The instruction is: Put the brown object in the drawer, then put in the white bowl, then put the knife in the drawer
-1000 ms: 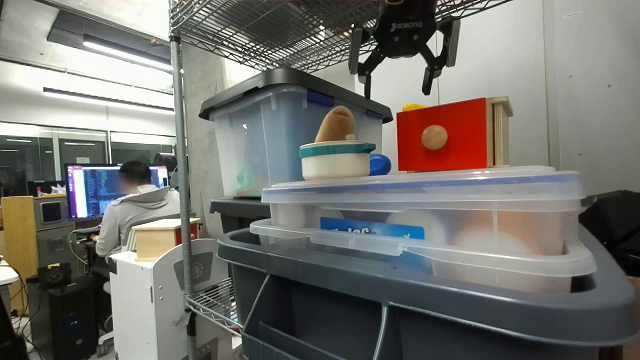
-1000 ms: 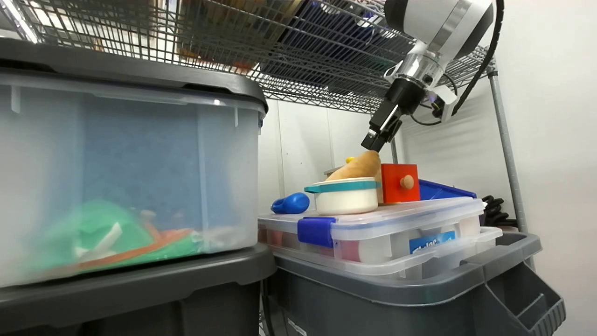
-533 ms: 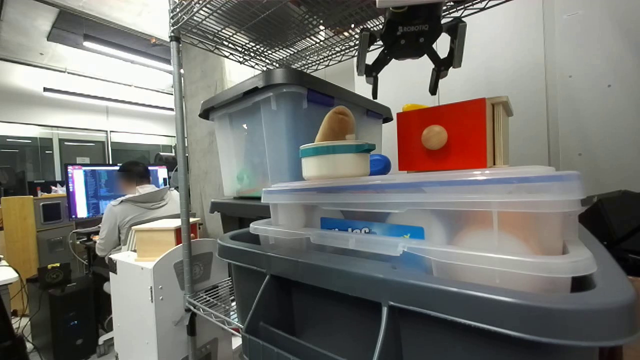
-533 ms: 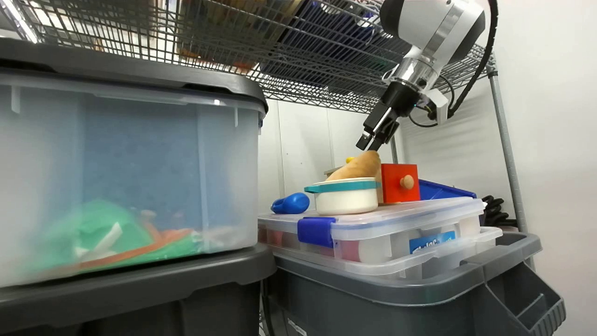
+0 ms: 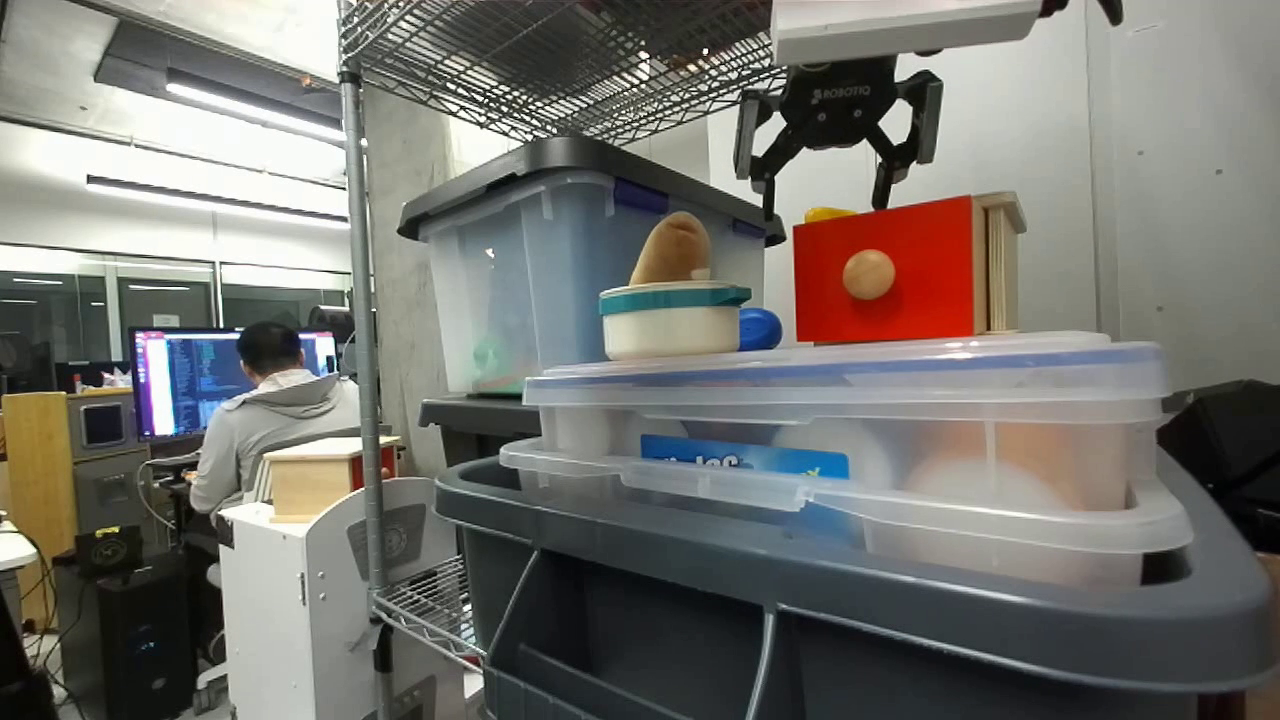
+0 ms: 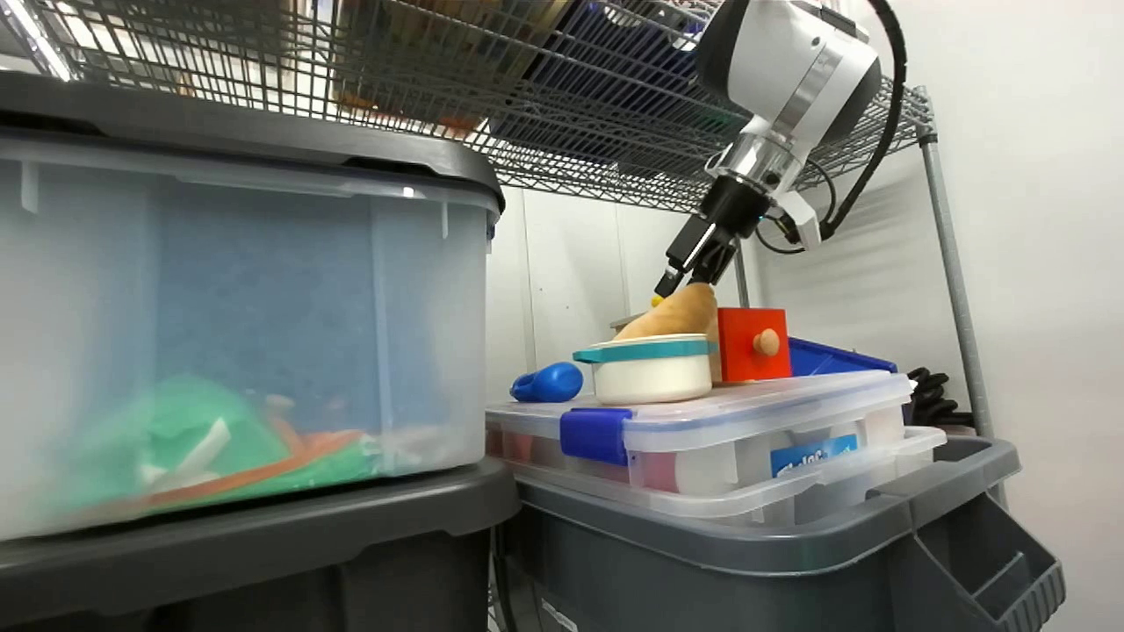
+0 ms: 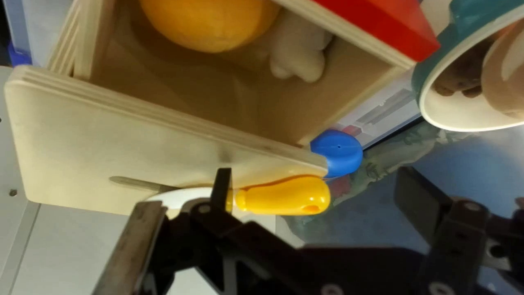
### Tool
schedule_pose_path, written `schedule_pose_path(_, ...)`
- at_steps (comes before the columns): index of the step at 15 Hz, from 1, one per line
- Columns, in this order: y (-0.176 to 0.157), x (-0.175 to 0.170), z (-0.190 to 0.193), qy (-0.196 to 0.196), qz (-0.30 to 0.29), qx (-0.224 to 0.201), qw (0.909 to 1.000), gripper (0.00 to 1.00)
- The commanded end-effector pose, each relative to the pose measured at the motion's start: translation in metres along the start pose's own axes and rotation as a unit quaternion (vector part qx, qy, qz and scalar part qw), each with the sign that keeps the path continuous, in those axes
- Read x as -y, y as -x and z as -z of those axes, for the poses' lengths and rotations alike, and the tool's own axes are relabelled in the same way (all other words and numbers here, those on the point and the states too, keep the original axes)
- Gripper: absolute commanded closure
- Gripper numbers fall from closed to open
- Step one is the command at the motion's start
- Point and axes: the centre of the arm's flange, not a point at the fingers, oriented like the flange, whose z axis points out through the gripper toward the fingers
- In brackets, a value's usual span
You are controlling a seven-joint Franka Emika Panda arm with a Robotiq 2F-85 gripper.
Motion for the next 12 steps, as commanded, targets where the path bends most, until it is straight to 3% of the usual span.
schedule_pose_path(1, -0.0158, -0.0095, -0.0079, 0.010, -0.005, -0.008, 0.9999, 0.00)
schedule_pose_path(12, -0.0244, -0.0087, -0.0073, 0.010, -0.008, -0.013, 0.9998, 0.04)
